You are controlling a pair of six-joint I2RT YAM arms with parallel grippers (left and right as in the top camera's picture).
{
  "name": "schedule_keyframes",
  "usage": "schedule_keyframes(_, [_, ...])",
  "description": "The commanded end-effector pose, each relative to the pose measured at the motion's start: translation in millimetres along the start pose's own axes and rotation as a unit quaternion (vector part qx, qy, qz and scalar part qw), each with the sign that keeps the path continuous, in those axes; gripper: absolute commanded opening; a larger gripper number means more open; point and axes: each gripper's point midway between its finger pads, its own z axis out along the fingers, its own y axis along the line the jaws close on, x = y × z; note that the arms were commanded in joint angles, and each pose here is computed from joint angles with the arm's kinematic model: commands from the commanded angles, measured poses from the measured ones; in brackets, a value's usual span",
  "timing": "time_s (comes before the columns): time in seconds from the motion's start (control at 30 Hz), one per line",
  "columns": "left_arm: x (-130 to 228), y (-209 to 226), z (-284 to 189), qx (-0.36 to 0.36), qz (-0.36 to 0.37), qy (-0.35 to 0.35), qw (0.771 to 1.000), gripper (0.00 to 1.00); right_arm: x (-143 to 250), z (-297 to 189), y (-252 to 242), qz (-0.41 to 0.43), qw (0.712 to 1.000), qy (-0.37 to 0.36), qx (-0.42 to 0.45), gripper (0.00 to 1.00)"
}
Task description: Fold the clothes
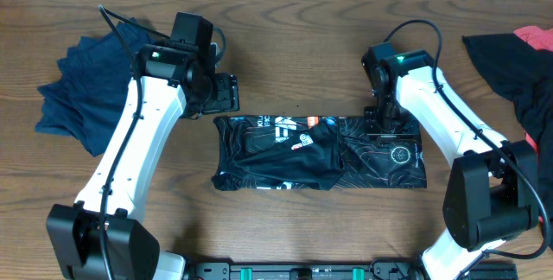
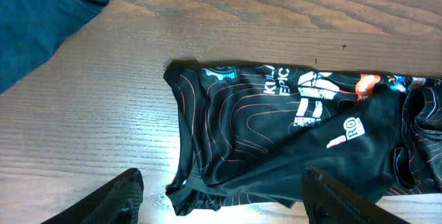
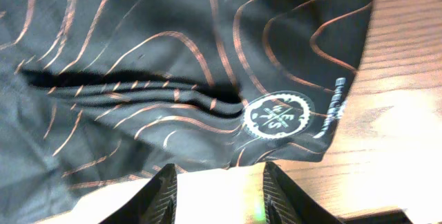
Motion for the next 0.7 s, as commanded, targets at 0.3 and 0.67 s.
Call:
schedule_keyframes(0.3, [4,4,-3,-0.006,-0.004,-0.003,1.0,0.75,8,44,-4,0.021,1.0,-0.003,0.01,0.41])
schedule_keyframes(0.67, [4,4,-3,-0.006,-0.004,-0.003,1.0,0.75,7,53,16,-0.029,0.999,-0.01,-0.038,0.01])
